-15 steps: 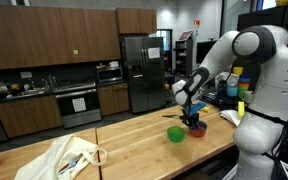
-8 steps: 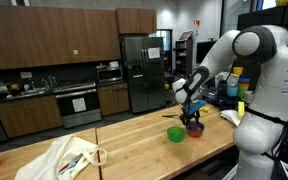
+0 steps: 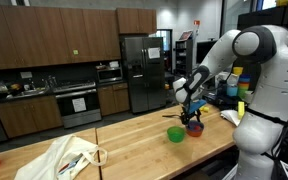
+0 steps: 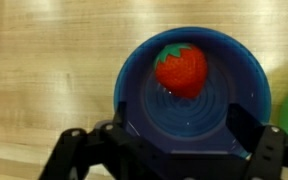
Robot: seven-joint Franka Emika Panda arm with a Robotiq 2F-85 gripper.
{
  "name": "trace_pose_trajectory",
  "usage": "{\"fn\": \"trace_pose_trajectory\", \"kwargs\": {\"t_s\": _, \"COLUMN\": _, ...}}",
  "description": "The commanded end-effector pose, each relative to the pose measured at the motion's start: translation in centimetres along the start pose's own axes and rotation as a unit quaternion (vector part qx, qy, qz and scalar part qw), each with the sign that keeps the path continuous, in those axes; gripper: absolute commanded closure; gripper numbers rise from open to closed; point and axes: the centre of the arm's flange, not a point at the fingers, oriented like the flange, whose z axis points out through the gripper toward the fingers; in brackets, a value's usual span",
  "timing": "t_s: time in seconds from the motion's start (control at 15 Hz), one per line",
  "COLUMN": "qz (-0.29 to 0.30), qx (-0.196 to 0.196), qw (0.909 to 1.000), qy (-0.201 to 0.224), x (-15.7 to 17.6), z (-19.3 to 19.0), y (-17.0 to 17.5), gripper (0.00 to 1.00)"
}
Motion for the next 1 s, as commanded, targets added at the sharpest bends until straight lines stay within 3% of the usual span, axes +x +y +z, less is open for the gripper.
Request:
{"fn": "trace_pose_trajectory", "kwargs": {"t_s": 0.0, "qz": 0.001, "qx": -0.001, "qw": 1.0000, "qy": 0.003, "x": -0.6, "z": 0.1, "y": 1.1, "gripper": 0.00}}
{"fn": "trace_pose_trajectory", "kwargs": {"t_s": 0.13, "qz": 0.002, "qx": 0.000, "qw": 1.0000, "qy": 0.002, "x": -0.5, "z": 0.1, "y": 1.3, "gripper": 0.01}}
{"fn": "trace_pose_trajectory", "kwargs": {"t_s": 0.4, "qz": 0.006, "qx": 0.001, "qw": 1.0000, "qy": 0.001, "x": -0.5, "z": 0.3, "y": 1.8, "gripper": 0.16}}
{"fn": "trace_pose_trajectory", "kwargs": {"t_s": 0.47, "qz": 0.007, "qx": 0.001, "qw": 1.0000, "qy": 0.000, "x": -0.5, "z": 0.4, "y": 1.9, "gripper": 0.07}}
{"fn": "trace_pose_trajectory", "kwargs": {"t_s": 0.6, "qz": 0.008, "qx": 0.002, "qw": 1.0000, "qy": -0.001, "x": -0.6, "z": 0.5, "y": 2.0, "gripper": 0.00}}
{"fn": "trace_pose_trajectory", "kwargs": {"t_s": 0.93, "qz": 0.005, "qx": 0.002, "qw": 1.0000, "qy": -0.001, "x": -1.0, "z": 0.5, "y": 2.3, "gripper": 0.01}}
